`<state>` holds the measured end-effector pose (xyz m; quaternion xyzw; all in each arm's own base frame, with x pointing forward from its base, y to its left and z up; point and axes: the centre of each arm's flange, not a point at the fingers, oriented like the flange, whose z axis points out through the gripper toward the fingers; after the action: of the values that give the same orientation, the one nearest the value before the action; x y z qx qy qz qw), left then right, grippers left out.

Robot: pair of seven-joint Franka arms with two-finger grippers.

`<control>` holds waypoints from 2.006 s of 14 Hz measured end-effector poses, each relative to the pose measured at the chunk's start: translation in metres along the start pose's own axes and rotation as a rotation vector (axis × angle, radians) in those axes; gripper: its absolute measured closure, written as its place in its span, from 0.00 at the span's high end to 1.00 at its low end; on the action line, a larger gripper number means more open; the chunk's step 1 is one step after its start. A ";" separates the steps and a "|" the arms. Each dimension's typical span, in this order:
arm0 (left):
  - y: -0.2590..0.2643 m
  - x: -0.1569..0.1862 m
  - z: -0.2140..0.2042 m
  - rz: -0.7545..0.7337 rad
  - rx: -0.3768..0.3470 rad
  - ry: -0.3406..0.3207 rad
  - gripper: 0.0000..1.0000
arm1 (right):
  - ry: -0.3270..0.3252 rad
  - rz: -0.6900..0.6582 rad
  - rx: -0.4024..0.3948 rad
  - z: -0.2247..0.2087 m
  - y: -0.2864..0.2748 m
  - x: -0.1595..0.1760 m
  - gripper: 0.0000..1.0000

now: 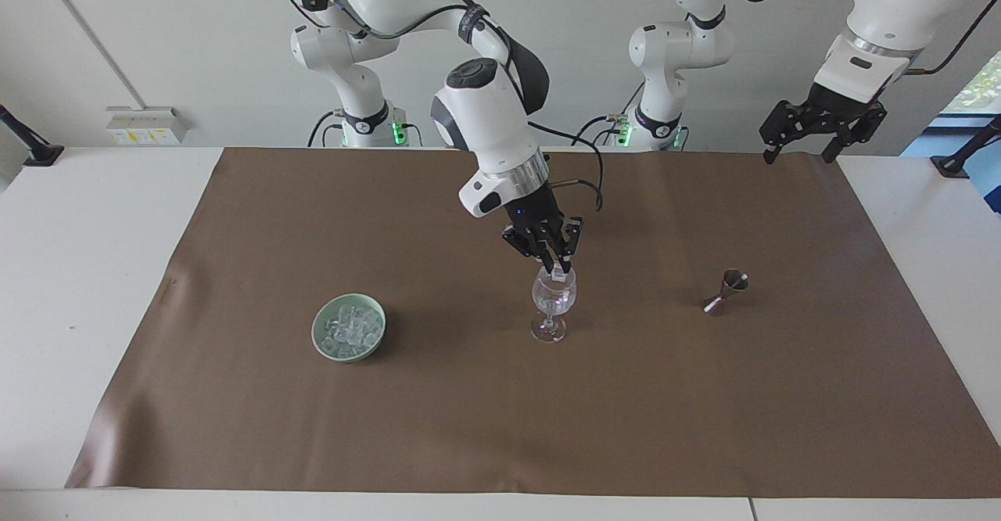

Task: Pour wine and add ice with both arms

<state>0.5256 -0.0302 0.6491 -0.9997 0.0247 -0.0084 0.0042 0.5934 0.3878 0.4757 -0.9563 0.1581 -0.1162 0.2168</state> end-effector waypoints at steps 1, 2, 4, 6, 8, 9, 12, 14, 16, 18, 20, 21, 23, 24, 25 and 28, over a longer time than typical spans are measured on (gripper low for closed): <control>0.000 0.000 -0.001 0.000 0.000 0.001 1.00 | 0.000 0.000 0.000 0.000 0.000 0.000 0.31; 0.000 0.000 -0.001 0.000 0.000 0.001 1.00 | 0.000 0.001 0.000 0.000 0.000 0.000 0.31; 0.000 0.000 -0.001 0.000 0.000 0.001 1.00 | 0.001 0.001 0.000 0.000 0.000 0.001 0.31; 0.000 0.000 -0.001 0.000 0.000 0.001 1.00 | 0.001 0.001 -0.001 0.000 0.000 0.001 0.31; 0.000 0.000 -0.001 0.000 0.000 0.001 1.00 | 0.001 -0.001 -0.003 0.000 0.001 0.001 0.31; 0.000 0.000 -0.001 0.000 0.000 0.001 1.00 | 0.000 -0.003 -0.009 -0.002 0.000 0.002 0.31; 0.000 0.000 -0.001 0.000 0.000 0.001 1.00 | -0.016 -0.011 -0.045 -0.034 -0.004 0.014 0.31; 0.000 0.000 -0.001 0.000 0.000 0.001 1.00 | -0.024 -0.036 -0.081 -0.074 0.005 0.028 0.31; 0.000 0.000 -0.001 0.000 0.000 0.001 1.00 | -0.040 -0.073 -0.128 -0.109 0.024 0.041 0.32; 0.000 0.000 -0.001 0.000 0.000 0.001 1.00 | -0.070 -0.108 -0.183 -0.138 0.049 0.055 0.36; 0.000 0.000 -0.001 0.000 0.000 0.001 1.00 | -0.107 -0.161 -0.235 -0.170 0.081 0.070 0.41; 0.000 0.000 -0.001 0.000 0.000 0.001 1.00 | -0.133 -0.196 -0.259 -0.185 0.099 0.077 0.45; 0.000 0.000 -0.001 0.000 0.000 0.001 1.00 | -0.172 -0.255 -0.289 -0.210 0.132 0.091 0.53; 0.000 0.000 -0.001 0.000 0.000 0.001 1.00 | -0.184 -0.276 -0.295 -0.215 0.143 0.097 0.61; 0.000 0.000 -0.001 0.000 0.000 0.001 1.00 | -0.190 -0.290 -0.297 -0.217 0.150 0.101 0.61; 0.000 0.000 -0.001 0.000 0.000 0.001 1.00 | -0.215 -0.319 -0.307 -0.217 0.165 0.107 0.87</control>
<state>0.5255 -0.0302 0.6499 -0.9996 0.0247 -0.0088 0.0041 0.5872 0.1266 0.6084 -0.9978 -0.0029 -0.0212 0.0634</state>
